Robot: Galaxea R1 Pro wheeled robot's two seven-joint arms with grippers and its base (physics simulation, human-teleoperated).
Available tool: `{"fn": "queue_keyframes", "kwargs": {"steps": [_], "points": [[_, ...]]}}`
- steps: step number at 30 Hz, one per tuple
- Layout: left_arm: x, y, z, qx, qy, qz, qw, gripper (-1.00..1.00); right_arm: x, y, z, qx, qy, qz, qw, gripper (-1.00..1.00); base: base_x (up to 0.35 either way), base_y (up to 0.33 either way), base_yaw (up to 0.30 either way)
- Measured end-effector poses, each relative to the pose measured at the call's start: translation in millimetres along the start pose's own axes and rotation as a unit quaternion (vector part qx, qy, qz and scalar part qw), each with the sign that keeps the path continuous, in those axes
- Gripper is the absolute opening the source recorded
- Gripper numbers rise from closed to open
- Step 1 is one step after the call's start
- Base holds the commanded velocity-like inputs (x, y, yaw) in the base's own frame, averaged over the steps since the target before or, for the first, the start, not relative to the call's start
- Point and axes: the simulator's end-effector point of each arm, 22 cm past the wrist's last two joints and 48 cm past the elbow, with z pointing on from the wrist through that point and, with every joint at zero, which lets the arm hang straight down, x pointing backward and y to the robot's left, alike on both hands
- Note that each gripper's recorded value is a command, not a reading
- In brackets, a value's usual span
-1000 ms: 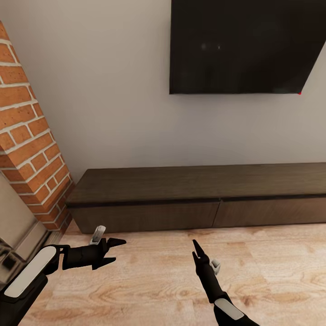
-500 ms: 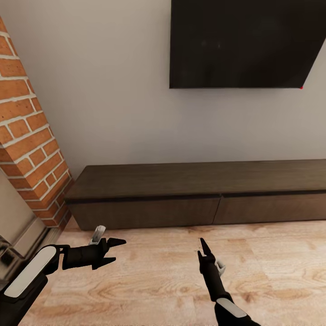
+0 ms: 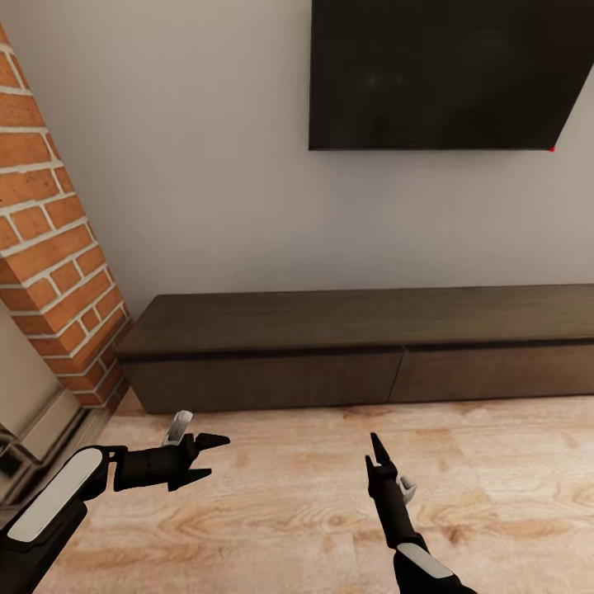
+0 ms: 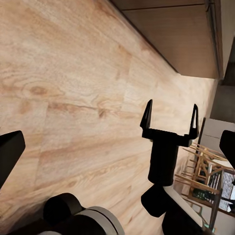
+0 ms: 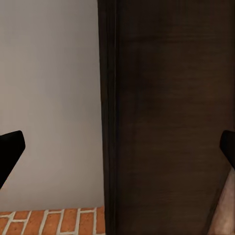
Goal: Place each of the two pumpkins and all three candles from the living room inside a cabinet in the living room (use any cabinet), then make sure every cabinet is closed, and position the cauldron so it is next to a table in the living room.
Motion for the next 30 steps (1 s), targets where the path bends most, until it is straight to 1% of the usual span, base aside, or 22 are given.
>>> {"fn": "queue_keyframes", "kwargs": {"steps": [3,10,18,23,30], "points": [[1.7,6.2,2.8,0.000,0.000,0.000,1.0000,1.00,0.5,-4.1,-1.4,-0.006,0.000,0.001,1.0000,1.00,0.000,0.000,0.000],[3.2,18.8,9.9,-0.006,0.007,-0.011,0.9999,1.00,1.1,-17.5,-4.1,0.002,0.000,0.003,1.0000,1.00,0.000,0.000,0.000],[3.5,18.5,9.7,-0.005,0.007,-0.011,0.9999,1.00,3.0,-16.5,-3.9,0.000,0.001,0.004,1.0000,1.00,0.000,0.000,0.000],[5.1,10.6,9.1,0.015,0.010,-0.027,0.9995,1.00,2.8,-16.5,-3.9,0.000,0.001,0.003,1.0000,1.00,0.011,0.000,0.000],[2.5,15.2,1.8,0.012,0.008,-0.030,0.9995,1.00,3.0,-14.0,-4.2,-0.005,0.002,0.003,1.0000,1.00,0.239,0.000,0.000]]}}
